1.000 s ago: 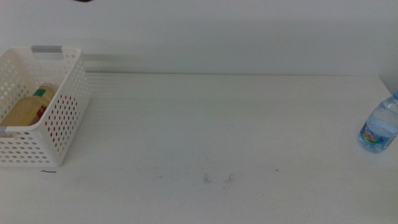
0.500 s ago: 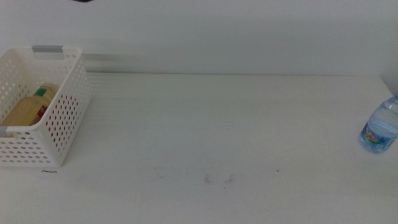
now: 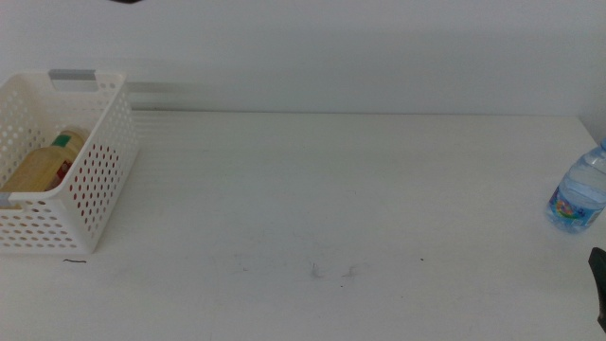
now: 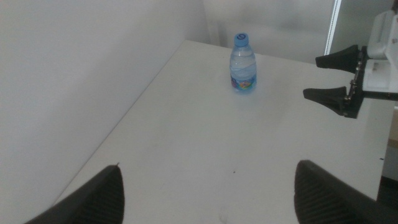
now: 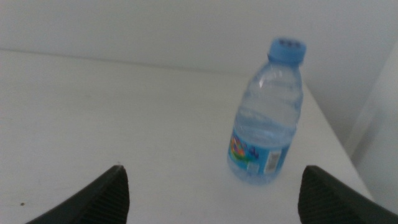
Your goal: Use arms to grab the bottles and put them into the dustbin to the left of the table.
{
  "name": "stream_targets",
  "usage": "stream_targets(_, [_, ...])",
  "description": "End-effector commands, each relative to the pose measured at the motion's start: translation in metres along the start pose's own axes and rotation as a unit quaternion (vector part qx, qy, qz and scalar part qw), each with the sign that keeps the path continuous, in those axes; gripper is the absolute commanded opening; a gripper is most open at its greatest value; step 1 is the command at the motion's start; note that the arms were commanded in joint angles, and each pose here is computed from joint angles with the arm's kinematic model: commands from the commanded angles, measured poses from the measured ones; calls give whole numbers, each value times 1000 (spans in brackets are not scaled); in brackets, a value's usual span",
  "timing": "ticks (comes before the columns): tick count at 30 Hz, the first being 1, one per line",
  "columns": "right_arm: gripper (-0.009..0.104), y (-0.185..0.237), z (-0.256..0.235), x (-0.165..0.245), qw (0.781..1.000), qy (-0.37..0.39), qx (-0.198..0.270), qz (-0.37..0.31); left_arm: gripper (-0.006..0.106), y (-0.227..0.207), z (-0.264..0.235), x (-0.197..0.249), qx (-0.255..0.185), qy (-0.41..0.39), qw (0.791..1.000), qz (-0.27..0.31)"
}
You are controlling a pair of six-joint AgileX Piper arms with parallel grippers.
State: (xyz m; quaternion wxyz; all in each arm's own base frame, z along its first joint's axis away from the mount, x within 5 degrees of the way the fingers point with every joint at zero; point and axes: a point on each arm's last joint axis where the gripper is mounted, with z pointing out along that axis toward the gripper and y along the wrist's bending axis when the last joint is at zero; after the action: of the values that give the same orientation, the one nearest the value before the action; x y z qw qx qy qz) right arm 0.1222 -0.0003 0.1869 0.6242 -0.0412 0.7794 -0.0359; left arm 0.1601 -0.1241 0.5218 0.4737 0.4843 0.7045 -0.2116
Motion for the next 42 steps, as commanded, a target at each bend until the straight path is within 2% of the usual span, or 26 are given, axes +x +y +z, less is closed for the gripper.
stream_targets(1, [87,-1,3,1,1000,-4,11,20,94,-2,-2,-1,0,-7,1000,1])
stream_targets(6, [87,-2,5,1,999,-2,14,32,94,-2,-2,-1,0,-6,1000,1])
stream_targets(13, [87,-14,19,18,996,58,59,40,94,1,-2,-2,-17,-8,1000,5])
stream_targets(17, [87,-24,29,21,994,38,95,42,94,2,-2,-1,-18,-7,1000,6])
stream_targets(20, [87,-27,35,20,994,7,106,39,94,2,-2,-1,-18,-7,1000,6])
stream_targets(25, [87,-28,46,21,993,-41,106,42,94,2,-2,-1,-18,-7,1000,6])
stream_targets(29, [87,-25,57,45,994,32,94,42,94,2,-2,-1,-18,-7,1000,7])
stream_targets(32, [87,-26,76,53,994,55,88,41,94,2,-2,-2,-19,-8,1000,7])
stream_targets(42, [87,-32,135,54,995,37,79,37,94,2,-2,-2,-20,-9,1000,7])
